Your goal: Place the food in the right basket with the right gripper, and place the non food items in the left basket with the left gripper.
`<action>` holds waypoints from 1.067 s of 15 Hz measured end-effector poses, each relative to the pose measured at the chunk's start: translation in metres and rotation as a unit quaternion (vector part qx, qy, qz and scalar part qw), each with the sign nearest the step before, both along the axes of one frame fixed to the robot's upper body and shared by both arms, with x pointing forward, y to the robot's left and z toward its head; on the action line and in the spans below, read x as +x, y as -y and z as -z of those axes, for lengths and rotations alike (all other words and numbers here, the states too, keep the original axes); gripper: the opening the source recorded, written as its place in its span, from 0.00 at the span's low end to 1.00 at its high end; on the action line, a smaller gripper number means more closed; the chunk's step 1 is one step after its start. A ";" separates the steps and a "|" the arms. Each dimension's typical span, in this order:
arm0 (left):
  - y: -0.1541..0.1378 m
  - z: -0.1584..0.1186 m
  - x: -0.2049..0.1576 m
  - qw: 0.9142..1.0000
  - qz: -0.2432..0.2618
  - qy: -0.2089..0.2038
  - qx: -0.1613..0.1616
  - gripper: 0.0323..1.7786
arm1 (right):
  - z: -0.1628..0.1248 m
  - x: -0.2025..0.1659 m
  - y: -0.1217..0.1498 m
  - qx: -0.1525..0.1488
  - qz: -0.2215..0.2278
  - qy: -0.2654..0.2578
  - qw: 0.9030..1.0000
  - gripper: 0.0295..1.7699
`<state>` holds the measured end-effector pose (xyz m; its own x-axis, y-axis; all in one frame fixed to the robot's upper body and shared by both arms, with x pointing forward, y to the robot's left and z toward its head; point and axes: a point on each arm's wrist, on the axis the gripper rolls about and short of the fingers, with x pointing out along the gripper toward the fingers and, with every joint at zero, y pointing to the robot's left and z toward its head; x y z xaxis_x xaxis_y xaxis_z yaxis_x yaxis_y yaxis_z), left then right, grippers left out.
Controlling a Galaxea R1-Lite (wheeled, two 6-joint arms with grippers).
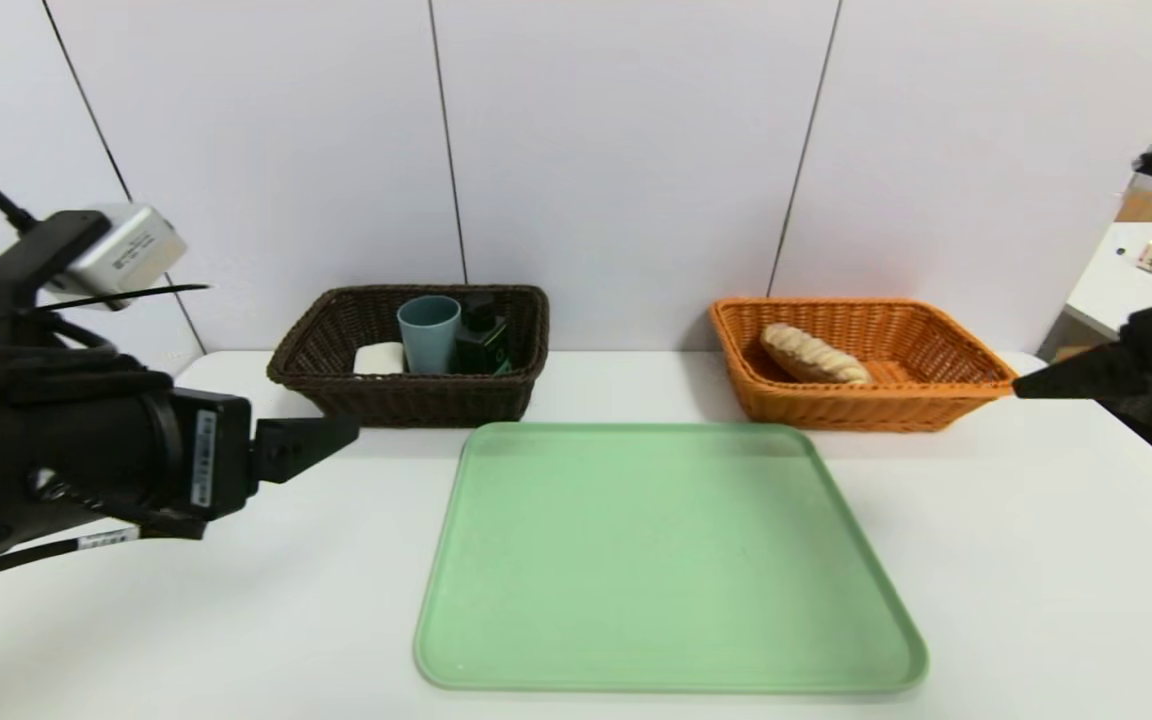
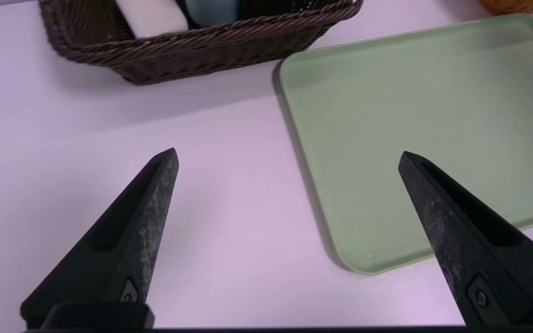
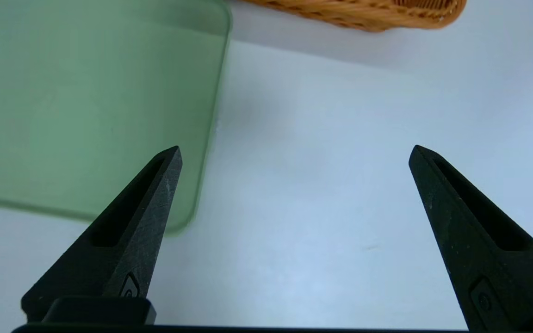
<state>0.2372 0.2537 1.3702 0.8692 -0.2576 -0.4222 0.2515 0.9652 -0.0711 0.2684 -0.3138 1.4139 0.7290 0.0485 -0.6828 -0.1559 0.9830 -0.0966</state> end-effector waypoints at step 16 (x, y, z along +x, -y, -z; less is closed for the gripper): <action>-0.075 0.050 -0.105 0.989 -0.132 0.057 0.036 0.95 | 0.034 -0.181 0.022 0.030 0.058 0.148 0.987 0.96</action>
